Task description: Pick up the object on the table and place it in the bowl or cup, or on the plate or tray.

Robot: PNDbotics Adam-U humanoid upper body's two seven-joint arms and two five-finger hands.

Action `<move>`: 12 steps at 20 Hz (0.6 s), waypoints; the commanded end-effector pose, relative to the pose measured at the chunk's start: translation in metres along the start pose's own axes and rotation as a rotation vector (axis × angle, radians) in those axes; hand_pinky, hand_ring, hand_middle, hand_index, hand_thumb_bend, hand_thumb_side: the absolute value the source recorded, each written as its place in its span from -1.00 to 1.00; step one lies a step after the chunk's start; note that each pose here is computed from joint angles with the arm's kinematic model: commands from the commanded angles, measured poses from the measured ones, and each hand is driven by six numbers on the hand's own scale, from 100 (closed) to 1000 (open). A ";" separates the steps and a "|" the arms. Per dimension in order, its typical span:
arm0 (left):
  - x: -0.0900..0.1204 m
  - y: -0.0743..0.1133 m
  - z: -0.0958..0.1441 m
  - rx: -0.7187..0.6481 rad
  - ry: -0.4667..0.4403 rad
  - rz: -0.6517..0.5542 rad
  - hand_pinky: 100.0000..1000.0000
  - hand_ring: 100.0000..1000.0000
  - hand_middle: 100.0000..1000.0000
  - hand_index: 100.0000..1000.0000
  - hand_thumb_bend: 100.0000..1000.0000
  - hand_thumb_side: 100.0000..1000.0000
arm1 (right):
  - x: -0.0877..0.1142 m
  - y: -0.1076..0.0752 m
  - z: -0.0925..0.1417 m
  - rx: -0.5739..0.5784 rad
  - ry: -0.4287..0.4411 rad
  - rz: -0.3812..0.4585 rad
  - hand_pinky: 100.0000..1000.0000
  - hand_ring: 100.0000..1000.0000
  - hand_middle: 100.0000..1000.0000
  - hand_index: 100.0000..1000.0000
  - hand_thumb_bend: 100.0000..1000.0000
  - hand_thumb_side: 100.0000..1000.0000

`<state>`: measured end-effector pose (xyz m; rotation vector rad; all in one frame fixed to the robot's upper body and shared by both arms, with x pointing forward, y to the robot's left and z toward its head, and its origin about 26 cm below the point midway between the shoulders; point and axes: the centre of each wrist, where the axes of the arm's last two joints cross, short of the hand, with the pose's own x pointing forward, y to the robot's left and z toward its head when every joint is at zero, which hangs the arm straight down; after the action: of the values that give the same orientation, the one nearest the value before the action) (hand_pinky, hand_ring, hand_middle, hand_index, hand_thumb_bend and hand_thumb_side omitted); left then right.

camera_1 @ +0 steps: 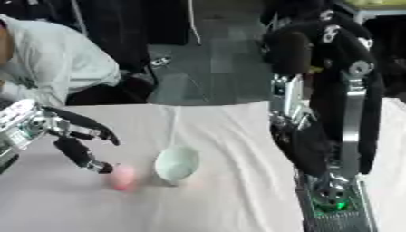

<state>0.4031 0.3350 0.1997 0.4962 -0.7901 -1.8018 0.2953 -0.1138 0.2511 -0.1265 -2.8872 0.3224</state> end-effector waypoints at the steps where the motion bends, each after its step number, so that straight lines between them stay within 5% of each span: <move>1: -0.006 0.008 0.007 0.020 -0.023 0.053 0.89 1.00 1.00 1.00 0.97 1.00 | 0.004 0.000 -0.004 -0.004 -0.017 -0.009 -0.99 -0.31 -0.20 0.05 -1.00 0.16; 12: -0.007 0.005 -0.006 -0.021 -0.056 0.127 0.94 1.00 1.00 1.00 0.97 1.00 | 0.004 0.001 -0.004 -0.002 -0.015 -0.016 -0.99 -0.31 -0.20 0.06 -1.00 0.15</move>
<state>0.4105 0.3361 0.1860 0.3477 -0.8091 -1.7141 0.2953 -0.1138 0.2511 -0.1193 -2.8823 0.3244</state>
